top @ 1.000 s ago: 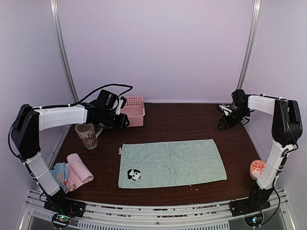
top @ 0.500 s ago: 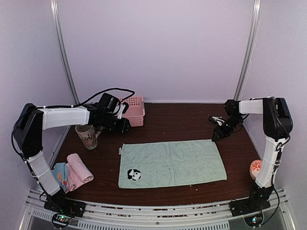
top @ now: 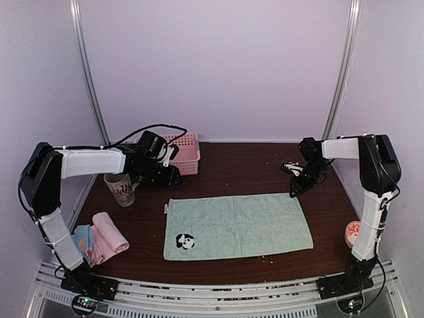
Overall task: Roll the towels
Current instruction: Pick up the towel from the center of the board.
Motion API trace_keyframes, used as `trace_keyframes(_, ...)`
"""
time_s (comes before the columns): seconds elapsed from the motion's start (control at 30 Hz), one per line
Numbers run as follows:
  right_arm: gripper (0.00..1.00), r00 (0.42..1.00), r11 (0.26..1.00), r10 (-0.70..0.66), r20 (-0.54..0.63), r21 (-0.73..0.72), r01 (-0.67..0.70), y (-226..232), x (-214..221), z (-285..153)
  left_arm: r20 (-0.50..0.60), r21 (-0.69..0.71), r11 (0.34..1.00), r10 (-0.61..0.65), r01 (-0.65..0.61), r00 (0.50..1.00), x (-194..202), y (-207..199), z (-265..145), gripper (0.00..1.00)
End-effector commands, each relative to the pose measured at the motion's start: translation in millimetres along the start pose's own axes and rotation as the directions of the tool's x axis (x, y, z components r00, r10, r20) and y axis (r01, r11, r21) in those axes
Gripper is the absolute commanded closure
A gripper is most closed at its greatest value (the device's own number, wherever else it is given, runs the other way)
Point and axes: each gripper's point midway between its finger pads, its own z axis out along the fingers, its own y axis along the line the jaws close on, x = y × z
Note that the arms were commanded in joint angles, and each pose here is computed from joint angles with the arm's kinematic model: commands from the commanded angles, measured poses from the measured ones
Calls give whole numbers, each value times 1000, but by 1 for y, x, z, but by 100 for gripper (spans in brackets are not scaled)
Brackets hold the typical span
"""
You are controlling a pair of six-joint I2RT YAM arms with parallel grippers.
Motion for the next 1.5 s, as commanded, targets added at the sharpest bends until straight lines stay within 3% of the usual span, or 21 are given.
trace_keyframes(0.0, 76, 998, 992, -37, -42, 116, 42, -1, 7, 13, 3, 5, 1000, -2, 2, 1000, 2, 0, 3, 59)
trace_keyframes(0.2, 79, 998, 989, -48, -39, 141, 53, 3, 3, 14, -2, 1, 1000, -1, 1, 1000, 5, 1, 3, 59)
trace_keyframes(0.47, 76, 998, 997, -37, 41, 71, 34, 16, -20, -10, -4, -18, 1000, 11, -11, 1000, 8, 4, -1, 59)
trace_keyframes(0.87, 73, 999, 972, -24, 25, 234, 17, -12, -17, -13, -6, -16, 1000, 14, -14, 1000, 8, 4, -1, 59)
trace_keyframes(1.23, 69, 999, 981, -27, 27, 194, 21, -7, -21, -8, -15, -16, 1000, 16, -16, 1000, 12, 4, -2, 59)
trace_keyframes(1.47, 78, 999, 981, -38, -11, 188, 39, -7, -11, 5, -19, -22, 1000, 16, -17, 1000, 14, 6, -2, 59)
